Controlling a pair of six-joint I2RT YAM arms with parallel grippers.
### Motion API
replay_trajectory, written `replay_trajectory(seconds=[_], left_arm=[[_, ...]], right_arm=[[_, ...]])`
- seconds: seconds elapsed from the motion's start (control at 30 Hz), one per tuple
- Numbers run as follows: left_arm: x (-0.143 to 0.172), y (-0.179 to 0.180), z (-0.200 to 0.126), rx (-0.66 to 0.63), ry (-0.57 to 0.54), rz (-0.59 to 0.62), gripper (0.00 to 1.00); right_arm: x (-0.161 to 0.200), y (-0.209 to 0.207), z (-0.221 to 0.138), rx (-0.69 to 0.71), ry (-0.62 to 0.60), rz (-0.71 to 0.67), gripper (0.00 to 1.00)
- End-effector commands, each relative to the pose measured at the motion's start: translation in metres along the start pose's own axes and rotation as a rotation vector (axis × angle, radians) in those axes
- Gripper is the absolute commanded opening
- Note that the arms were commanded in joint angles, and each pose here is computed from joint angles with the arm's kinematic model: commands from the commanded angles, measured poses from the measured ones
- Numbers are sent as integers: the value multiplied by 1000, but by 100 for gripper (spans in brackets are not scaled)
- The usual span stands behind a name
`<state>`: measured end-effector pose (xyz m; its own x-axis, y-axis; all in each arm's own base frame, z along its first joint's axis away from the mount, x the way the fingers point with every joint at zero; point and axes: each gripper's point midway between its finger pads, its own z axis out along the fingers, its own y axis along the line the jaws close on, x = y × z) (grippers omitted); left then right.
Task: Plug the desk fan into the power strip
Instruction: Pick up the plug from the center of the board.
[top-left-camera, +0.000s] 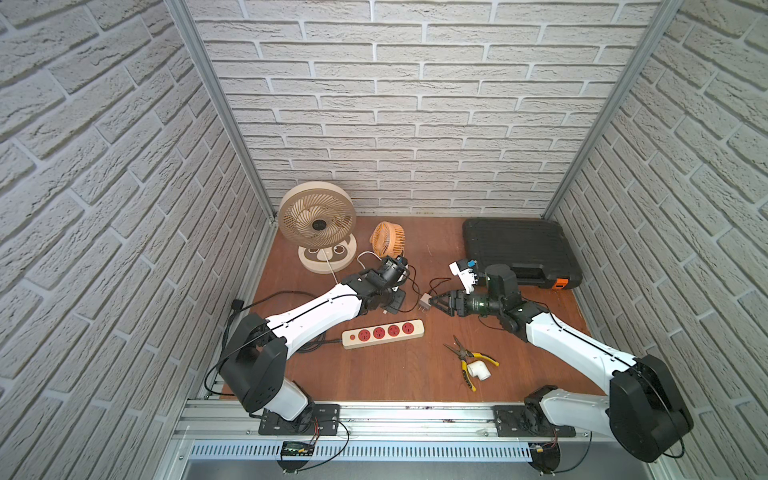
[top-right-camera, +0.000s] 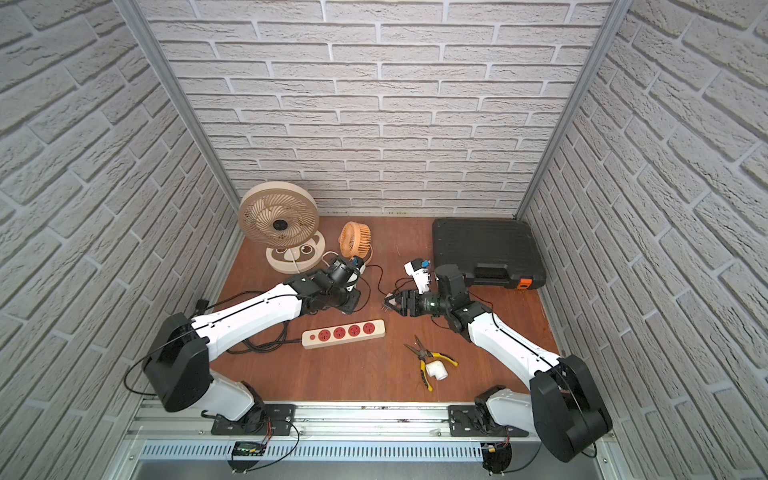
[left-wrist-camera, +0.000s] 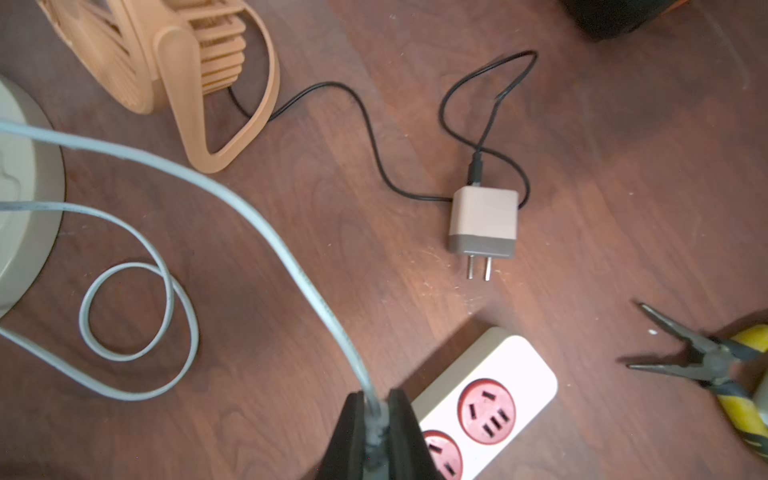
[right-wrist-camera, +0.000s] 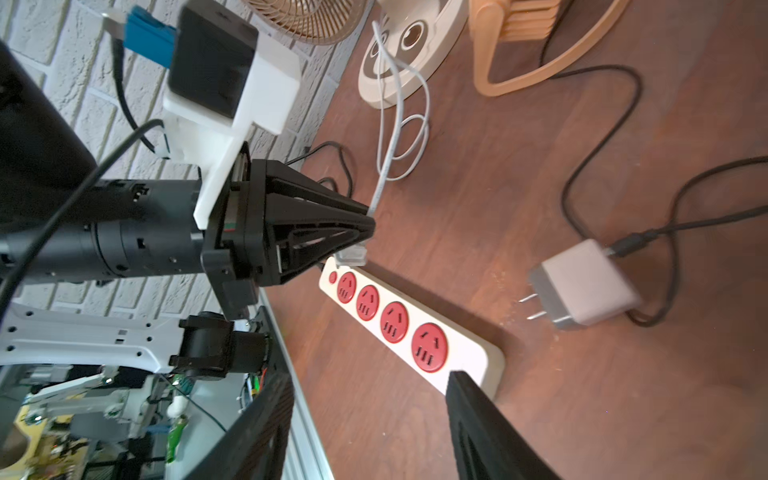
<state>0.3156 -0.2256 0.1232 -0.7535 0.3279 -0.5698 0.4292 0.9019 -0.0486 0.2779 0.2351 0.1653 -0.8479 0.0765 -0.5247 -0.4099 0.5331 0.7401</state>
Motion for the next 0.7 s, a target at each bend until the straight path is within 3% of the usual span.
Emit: replay_trajectory(seconds=[0.0,0.27,0.43,0.53,0.67], left_arm=[[-31,-19,-12,99,-171,-40,0],[-39,-45,-45,410,-258,-95,0],[-43,-40,-78,657,-372,-188,0],[-41,-33,-94,728,-428,-223,0],[-36,-34,-116,808,-484,-227,0]], right_arm=[[-5,31,7,-123,12,-64,60],[-1,50,9,-172,44,-154,63],[-5,62,6,-220,1,-194,63],[-8,75,4,-273,-29,-233,66],[-5,98,6,-378,42,-256,69]])
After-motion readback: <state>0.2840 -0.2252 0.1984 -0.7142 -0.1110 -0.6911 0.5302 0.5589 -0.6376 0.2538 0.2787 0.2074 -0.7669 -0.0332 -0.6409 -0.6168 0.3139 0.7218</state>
